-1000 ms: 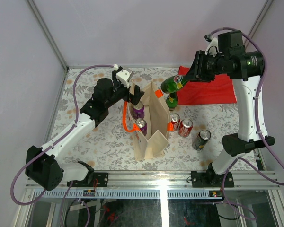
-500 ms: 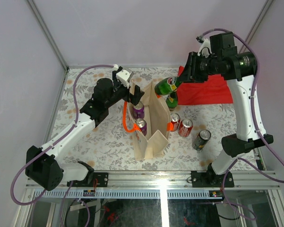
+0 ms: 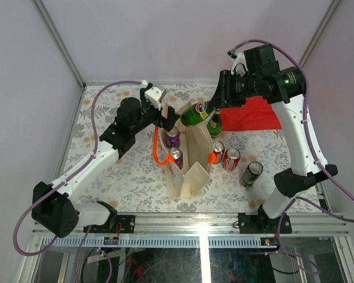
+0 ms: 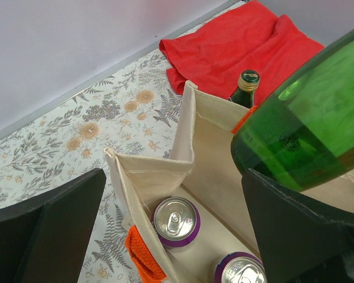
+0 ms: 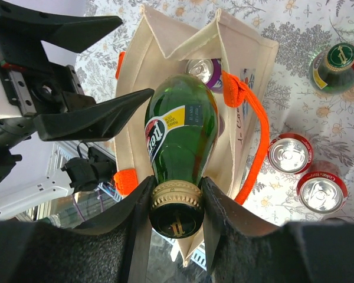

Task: Place the beverage into the canvas bag
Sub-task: Place the drink in the canvas bag.

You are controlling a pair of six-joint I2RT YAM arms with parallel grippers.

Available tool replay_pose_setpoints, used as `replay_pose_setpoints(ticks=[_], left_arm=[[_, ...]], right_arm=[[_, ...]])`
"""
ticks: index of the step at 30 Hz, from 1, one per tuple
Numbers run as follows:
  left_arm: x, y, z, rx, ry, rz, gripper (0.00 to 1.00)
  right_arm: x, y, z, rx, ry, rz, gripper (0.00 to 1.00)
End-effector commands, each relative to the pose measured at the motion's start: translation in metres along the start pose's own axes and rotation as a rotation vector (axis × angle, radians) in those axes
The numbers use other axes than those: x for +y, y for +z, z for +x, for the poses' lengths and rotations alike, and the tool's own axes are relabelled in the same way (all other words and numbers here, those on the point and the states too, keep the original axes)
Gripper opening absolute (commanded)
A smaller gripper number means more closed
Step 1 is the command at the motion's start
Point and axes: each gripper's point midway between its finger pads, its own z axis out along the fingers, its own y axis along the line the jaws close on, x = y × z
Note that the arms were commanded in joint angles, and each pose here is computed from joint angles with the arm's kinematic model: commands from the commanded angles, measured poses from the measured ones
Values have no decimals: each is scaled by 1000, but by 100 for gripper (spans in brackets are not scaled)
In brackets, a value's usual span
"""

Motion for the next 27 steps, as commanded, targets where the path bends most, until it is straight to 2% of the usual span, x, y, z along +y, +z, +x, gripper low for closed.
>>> replay_pose_setpoints(ticks=[1, 27], left_arm=[[1, 1, -11, -34, -7, -11, 100], [2, -1, -10, -30, -9, -18, 100]], right_arm=[[26, -4, -29, -135, -47, -98, 0], [-3, 39, -4, -45, -52, 23, 0]])
